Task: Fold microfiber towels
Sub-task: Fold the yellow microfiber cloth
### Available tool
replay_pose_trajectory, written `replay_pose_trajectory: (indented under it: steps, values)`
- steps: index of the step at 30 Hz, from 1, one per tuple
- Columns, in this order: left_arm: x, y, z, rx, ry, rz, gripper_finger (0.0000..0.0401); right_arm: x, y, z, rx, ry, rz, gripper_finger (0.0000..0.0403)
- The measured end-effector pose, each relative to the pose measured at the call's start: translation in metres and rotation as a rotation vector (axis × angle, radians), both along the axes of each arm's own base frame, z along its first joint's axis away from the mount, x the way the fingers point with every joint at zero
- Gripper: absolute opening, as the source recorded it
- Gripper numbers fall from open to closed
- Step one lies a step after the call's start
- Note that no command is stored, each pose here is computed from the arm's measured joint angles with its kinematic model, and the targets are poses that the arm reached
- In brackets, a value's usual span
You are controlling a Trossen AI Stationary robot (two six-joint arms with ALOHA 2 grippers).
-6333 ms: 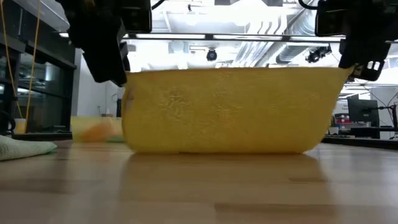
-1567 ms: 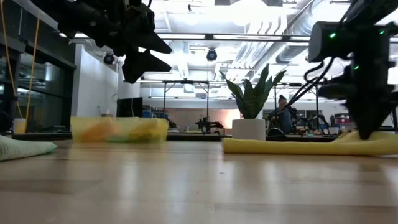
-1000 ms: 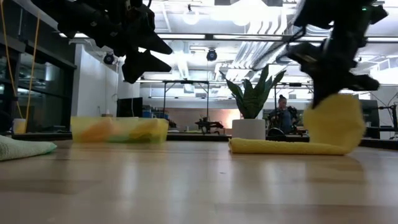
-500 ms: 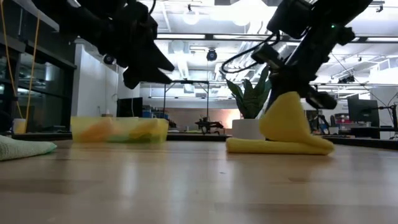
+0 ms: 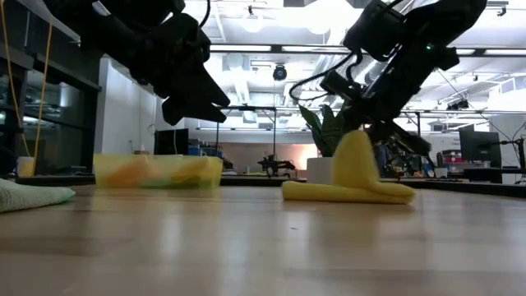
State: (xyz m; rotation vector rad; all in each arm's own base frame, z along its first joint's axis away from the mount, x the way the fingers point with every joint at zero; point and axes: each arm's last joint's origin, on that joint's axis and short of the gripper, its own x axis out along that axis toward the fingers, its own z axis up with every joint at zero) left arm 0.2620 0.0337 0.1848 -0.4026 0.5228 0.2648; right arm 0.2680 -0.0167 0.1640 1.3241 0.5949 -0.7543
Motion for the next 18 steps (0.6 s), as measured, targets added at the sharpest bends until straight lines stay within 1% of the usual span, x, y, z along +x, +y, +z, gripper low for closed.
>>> replay_pose_trajectory:
  steps: [3,8,10,13,15,18]
  values:
    - [0.000,0.000,0.000,-0.002,-0.001,-0.002,0.0195,0.003,-0.005,0.004,-0.021,-0.055,-0.045,0.0056]
    - [0.000,0.000,0.000,-0.005,-0.001,-0.006,0.0195,0.003,-0.011,0.005,0.000,-0.086,-0.184,0.0125]
    - [0.000,0.000,0.000,-0.007,-0.001,-0.005,0.0195,0.006,-0.013,0.007,0.011,-0.130,-0.207,0.0151]
    - [0.000,0.000,0.000,-0.010,-0.002,-0.003,0.0195,0.009,-0.015,0.015,-0.064,-0.185,-0.136,0.0184]
    - [0.000,0.000,0.000,-0.024,-0.004,0.005,0.0195,0.009,-0.015,0.022,-0.112,-0.211,-0.091,0.0199]
    - [0.000,-0.001,0.000,-0.029,-0.004,0.002,0.0195,0.000,-0.013,0.029,-0.146,-0.165,-0.019,0.0206]
